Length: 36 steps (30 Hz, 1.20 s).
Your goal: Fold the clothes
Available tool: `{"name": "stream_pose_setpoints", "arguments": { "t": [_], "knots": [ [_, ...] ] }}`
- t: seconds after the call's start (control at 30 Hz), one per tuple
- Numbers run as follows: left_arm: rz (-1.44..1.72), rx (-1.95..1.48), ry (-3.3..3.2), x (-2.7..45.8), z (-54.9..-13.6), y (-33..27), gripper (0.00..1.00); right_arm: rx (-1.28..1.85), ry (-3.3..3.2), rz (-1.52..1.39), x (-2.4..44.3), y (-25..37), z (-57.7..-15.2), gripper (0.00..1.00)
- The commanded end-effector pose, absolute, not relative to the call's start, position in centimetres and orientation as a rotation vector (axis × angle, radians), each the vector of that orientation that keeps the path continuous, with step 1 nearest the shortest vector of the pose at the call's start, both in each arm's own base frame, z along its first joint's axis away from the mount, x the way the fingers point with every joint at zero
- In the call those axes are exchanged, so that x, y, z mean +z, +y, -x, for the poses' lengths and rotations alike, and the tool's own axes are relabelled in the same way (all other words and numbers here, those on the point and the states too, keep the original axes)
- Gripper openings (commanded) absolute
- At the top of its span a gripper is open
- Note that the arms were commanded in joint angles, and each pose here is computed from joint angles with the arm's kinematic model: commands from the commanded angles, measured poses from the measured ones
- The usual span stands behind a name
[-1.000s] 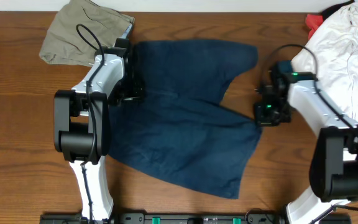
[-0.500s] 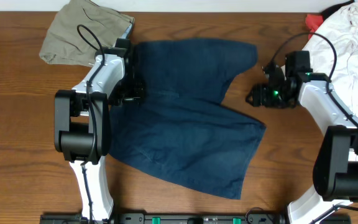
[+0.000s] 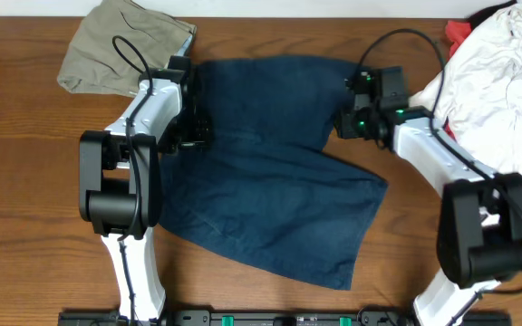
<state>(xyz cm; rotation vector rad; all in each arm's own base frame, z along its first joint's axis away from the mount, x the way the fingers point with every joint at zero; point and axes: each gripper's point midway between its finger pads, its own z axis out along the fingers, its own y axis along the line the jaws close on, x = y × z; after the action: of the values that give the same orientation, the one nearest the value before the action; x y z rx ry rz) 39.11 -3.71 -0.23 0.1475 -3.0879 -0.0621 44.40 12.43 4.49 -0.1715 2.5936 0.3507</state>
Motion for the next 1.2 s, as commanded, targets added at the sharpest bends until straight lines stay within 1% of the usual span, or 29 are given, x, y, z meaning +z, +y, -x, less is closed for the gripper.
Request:
{"name": "stream_pose_setpoints", "arguments": {
  "t": [0.0, 0.07, 0.2, 0.33, 0.4, 0.5, 0.6, 0.73, 0.83, 0.9, 1.07, 1.1, 1.17],
  "knots": [
    [-0.134, -0.084, -2.996, -3.4, -37.1, -3.9, 0.75, 0.310, 2.614, 0.136, 2.3, 12.6, -44.8, 0.40],
    [-0.134, -0.084, -2.997, -3.4, -37.1, -3.9, 0.75, 0.309, 2.611, 0.126, 1.4, 12.9, -45.2, 0.39],
    [-0.134, -0.083, -2.999, -3.4, -37.2, -3.9, 0.75, 0.277, 2.604, 0.073, 0.0, 12.7, -46.0, 0.39],
    [-0.134, -0.083, -2.999, -3.4, -37.2, -3.9, 0.75, 0.276, 2.570, 0.046, 0.0, 12.7, -46.8, 0.42],
    [-0.134, -0.083, -2.999, -3.4, -37.2, -3.9, 0.75, 0.284, 2.543, 0.042, 0.4, 12.8, -47.4, 0.47],
    [-0.134, -0.083, -3.000, -3.4, -37.2, -3.9, 0.75, 0.301, 2.515, 0.012, 0.8, 13.0, -47.9, 0.47],
    [-0.134, -0.083, -3.001, -3.4, -37.2, -3.9, 0.75, 0.314, 2.502, -0.017, 1.1, 13.0, -48.2, 0.43],
    [-0.134, -0.083, -3.002, -3.4, -37.3, -3.9, 0.75, 0.325, 2.503, -0.043, 1.1, 13.1, -48.2, 0.36],
    [-0.134, -0.083, -3.002, -3.4, -37.2, -3.9, 0.75, 0.327, 2.505, -0.032, 1.1, 13.5, -48.1, 0.22],
    [-0.134, -0.083, -3.002, -3.4, -37.3, -3.9, 0.75, 0.329, 2.505, -0.028, 1.1, 13.7, -48.0, 0.17],
    [-0.134, -0.083, -3.002, -3.4, -37.3, -3.9, 0.75, 0.333, 2.510, -0.012, 1.0, 14.3, -47.8, 0.20],
    [-0.134, -0.083, -3.002, -3.4, -37.2, -3.9, 0.75, 0.332, 2.512, -0.012, 1.0, 14.3, -47.7, 0.22],
    [-0.134, -0.083, -3.002, -3.4, -37.2, -3.9, 0.75, 0.327, 2.516, -0.013, 0.9, 14.2, -47.7, 0.29]
  ]
}}
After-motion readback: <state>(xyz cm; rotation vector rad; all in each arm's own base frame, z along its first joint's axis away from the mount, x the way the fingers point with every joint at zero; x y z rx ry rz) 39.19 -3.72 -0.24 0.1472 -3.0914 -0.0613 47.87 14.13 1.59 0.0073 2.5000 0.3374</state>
